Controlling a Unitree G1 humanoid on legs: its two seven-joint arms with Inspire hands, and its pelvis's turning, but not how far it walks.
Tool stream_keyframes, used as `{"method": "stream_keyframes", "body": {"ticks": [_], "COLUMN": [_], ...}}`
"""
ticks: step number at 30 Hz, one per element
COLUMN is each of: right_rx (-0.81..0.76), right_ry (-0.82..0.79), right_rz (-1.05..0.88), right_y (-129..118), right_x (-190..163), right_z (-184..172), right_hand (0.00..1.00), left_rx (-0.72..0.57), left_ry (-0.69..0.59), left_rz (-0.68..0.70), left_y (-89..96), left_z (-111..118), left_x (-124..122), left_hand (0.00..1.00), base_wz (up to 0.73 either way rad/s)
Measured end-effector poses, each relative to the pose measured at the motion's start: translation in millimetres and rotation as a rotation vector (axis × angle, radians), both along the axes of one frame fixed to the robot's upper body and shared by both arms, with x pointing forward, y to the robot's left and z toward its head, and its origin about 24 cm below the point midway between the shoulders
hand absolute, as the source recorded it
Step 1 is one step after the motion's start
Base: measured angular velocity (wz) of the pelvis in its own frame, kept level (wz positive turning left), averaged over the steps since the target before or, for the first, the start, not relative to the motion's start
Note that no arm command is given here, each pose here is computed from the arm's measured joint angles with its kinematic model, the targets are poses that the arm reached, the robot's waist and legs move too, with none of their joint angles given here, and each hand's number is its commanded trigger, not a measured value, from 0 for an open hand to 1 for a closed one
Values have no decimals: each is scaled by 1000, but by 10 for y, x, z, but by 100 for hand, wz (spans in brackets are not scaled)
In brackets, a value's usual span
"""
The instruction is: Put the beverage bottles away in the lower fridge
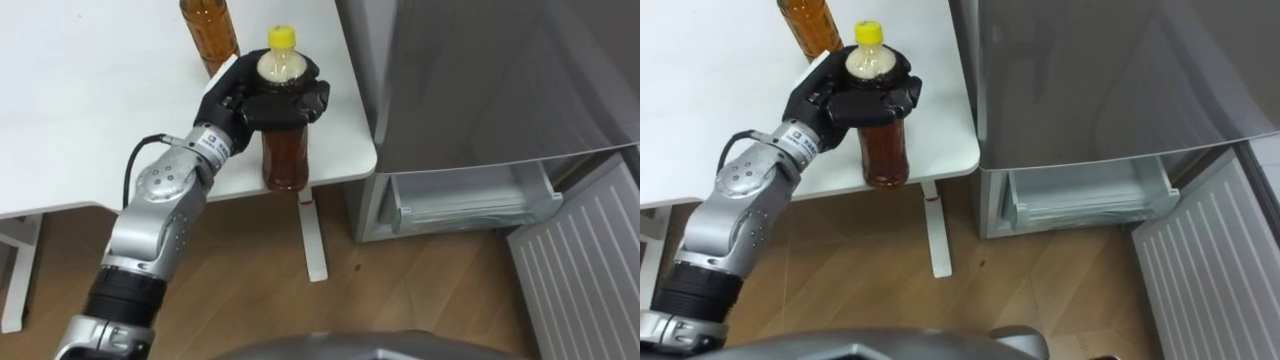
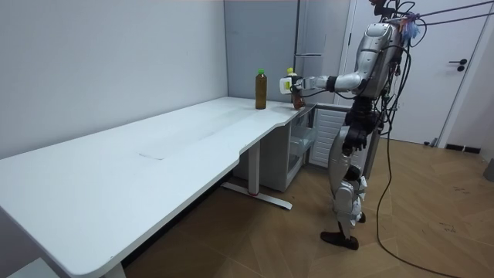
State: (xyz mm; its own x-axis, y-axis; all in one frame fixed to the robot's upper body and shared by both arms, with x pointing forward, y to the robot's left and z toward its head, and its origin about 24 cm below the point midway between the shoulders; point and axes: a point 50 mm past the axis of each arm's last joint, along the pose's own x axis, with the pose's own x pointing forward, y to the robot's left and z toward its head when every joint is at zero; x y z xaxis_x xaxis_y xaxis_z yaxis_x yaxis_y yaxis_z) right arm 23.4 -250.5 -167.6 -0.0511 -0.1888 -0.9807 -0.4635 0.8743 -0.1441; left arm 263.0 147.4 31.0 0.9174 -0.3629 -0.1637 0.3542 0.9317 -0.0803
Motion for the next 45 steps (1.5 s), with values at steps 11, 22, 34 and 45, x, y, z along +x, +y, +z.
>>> {"method": "stream_keyframes", "body": {"ticks": [11, 22, 34, 45], "right_rx": [-5, -23, 3, 282], "right_ry": [-40, -255, -353, -632], "right_rz": [12, -94, -5, 193], "right_y": [6, 32, 96, 770], "right_x": [57, 468, 700, 1350], "right_z": [0, 41, 88, 351], "right_hand": [0, 0, 0, 0], "left_rx": [1, -28, -169, -390], "left_ry": [-18, -73, -71, 91], "left_rz": [-2, -39, -72, -51], "left_y": [-16, -148, -203, -141], "left_z": [38, 158, 126, -141], "left_x": [3, -12, -240, -542], "left_hand": [100, 100, 100, 100], "base_wz": [2, 9, 9, 13]}}
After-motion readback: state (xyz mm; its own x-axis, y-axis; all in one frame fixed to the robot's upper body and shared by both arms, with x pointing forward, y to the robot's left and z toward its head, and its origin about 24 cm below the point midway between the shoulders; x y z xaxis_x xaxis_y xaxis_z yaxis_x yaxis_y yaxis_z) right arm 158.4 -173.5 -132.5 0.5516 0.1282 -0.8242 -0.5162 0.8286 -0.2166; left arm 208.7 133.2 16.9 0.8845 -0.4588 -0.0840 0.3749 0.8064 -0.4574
